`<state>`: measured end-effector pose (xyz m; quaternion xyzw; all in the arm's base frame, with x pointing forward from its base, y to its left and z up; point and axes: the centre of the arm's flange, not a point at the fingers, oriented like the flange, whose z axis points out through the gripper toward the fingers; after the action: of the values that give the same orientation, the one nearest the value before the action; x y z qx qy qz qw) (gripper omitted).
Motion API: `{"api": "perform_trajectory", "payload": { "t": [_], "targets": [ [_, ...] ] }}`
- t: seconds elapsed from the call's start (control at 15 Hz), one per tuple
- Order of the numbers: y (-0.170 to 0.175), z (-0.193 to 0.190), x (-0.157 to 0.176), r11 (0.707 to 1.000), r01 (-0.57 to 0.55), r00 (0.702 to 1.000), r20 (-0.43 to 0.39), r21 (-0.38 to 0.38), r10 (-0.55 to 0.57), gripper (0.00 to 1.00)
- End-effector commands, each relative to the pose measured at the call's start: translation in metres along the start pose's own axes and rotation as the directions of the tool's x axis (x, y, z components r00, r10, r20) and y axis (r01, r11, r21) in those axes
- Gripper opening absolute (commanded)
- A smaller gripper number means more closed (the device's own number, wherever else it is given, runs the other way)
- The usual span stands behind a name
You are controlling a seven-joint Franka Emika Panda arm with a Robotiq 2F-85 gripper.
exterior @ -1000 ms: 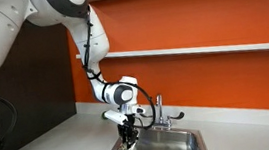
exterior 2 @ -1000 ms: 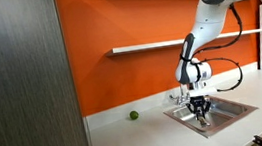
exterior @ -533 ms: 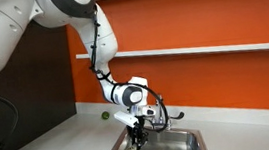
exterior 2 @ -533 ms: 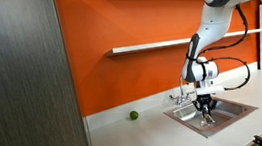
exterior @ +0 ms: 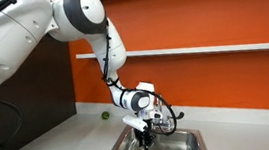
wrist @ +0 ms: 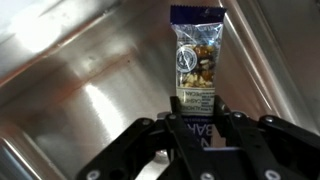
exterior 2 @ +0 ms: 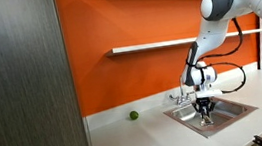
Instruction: Put the chocolate bar inside the sink
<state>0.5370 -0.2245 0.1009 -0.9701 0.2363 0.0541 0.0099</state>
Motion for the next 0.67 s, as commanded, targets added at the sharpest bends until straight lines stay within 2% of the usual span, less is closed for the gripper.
{"api": "perform_trajectory", "payload": {
  "t": [0.0,0.6],
  "targets": [
    [-0.004,0.023,0.031,0.999,0.032,0.999,0.028,0.040,-0.033,0.11],
    [-0.017,0.076,0.052,0.997,0.049,0.994,0.092,0.056,-0.054,0.11]
  ]
}}
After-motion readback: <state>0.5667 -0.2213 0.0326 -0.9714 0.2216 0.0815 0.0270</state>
